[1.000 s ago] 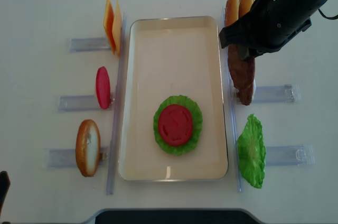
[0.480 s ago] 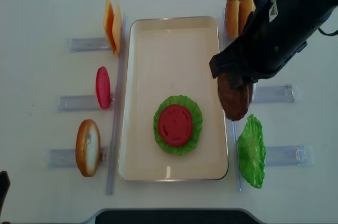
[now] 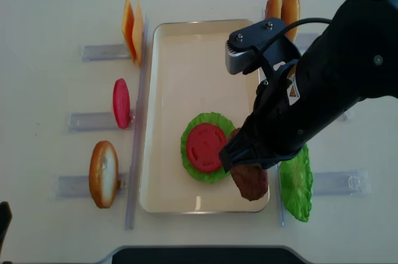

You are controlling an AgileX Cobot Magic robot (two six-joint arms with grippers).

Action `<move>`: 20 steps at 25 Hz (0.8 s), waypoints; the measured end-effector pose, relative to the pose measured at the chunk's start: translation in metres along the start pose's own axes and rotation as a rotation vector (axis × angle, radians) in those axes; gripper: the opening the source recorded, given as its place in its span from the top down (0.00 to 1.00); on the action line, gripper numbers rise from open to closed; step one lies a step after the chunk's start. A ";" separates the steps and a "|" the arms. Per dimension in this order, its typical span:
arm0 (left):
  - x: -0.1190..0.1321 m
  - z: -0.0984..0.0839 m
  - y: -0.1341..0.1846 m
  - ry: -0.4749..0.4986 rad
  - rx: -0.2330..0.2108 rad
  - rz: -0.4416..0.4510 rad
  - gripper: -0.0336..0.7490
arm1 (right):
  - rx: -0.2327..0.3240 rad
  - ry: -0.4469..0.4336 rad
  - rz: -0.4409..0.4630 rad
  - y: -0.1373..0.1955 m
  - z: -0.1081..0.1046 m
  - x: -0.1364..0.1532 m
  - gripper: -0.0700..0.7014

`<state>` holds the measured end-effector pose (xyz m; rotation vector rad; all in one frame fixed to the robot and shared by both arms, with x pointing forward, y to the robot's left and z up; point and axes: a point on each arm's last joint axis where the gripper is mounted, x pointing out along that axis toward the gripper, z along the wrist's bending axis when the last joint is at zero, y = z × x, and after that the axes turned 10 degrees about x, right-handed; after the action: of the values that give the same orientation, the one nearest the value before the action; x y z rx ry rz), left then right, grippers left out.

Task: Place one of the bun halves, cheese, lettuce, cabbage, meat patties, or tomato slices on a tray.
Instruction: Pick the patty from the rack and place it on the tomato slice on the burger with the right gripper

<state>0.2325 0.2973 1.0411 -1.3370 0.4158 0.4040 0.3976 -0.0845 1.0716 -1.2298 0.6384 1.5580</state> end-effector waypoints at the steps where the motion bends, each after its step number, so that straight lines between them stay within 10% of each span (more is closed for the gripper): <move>1: 0.000 0.000 0.000 0.000 0.000 0.000 0.62 | -0.006 -0.011 0.002 0.001 0.000 0.002 0.75; 11: 0.000 0.000 0.000 0.000 0.000 0.000 0.62 | -0.183 -0.422 -0.031 -0.003 0.025 0.013 0.75; 20: 0.000 0.000 0.000 0.000 0.000 0.000 0.62 | -0.186 -0.740 0.034 -0.041 -0.001 0.046 0.75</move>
<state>0.2325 0.2973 1.0411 -1.3370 0.4158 0.4040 0.4373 -0.0532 1.0363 -0.6779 0.0324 1.9659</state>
